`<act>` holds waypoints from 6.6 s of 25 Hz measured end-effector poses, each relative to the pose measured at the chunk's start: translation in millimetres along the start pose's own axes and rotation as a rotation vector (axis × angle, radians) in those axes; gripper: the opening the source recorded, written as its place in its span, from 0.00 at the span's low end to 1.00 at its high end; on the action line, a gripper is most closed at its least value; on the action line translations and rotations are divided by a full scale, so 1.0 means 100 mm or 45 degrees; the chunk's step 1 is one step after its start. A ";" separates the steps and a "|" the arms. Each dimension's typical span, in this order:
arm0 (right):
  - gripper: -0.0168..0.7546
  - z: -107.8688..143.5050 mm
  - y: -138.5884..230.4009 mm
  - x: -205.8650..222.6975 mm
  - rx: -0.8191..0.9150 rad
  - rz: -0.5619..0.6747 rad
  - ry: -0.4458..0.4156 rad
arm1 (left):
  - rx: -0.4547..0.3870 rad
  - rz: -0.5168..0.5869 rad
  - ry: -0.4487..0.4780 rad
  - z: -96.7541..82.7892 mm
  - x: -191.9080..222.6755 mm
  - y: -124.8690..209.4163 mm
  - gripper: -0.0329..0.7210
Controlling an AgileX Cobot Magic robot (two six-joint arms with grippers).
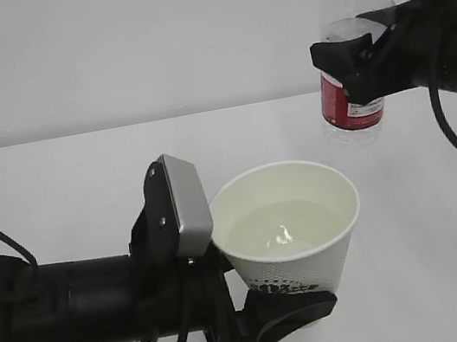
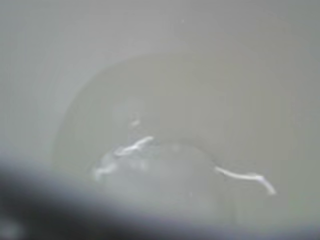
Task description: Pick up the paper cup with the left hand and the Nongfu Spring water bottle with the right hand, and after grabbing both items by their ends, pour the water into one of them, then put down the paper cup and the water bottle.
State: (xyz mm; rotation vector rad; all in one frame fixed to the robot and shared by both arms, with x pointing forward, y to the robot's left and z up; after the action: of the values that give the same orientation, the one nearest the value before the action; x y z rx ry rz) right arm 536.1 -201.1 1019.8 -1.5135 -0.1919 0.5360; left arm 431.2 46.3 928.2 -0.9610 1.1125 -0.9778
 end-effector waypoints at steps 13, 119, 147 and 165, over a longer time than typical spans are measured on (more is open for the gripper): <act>0.69 -0.01 0.15 -0.06 0.062 0.022 0.025 | -0.010 -0.003 -0.014 0.01 0.00 0.00 0.67; 0.64 -1.04 0.99 0.36 0.196 0.063 0.473 | -0.031 -0.003 -0.096 0.08 0.00 0.00 0.67; 0.87 -0.98 0.89 0.30 0.178 -0.107 0.427 | -0.032 -0.003 -0.097 0.08 0.00 0.00 0.67; 0.86 -0.75 0.82 -0.17 0.172 -0.160 0.405 | -0.031 -0.003 -0.098 0.08 0.00 0.00 0.67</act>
State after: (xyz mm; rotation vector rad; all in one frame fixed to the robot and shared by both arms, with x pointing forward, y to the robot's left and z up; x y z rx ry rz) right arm 536.5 -278.1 937.7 -1.4226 -0.0033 0.1995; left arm 438.7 47.5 929.7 -1.0119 1.0616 -0.9233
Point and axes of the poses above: a point on each arm's last joint axis where the gripper is mounted, x pointing out along that axis toward the gripper, z along the wrist's bending axis when the last joint is at zero, y = z × x, the point moved 1 cm from there along x, pointing out along that axis toward the gripper, and after that the axes turned 12 degrees about x, right-handed, at the moved point
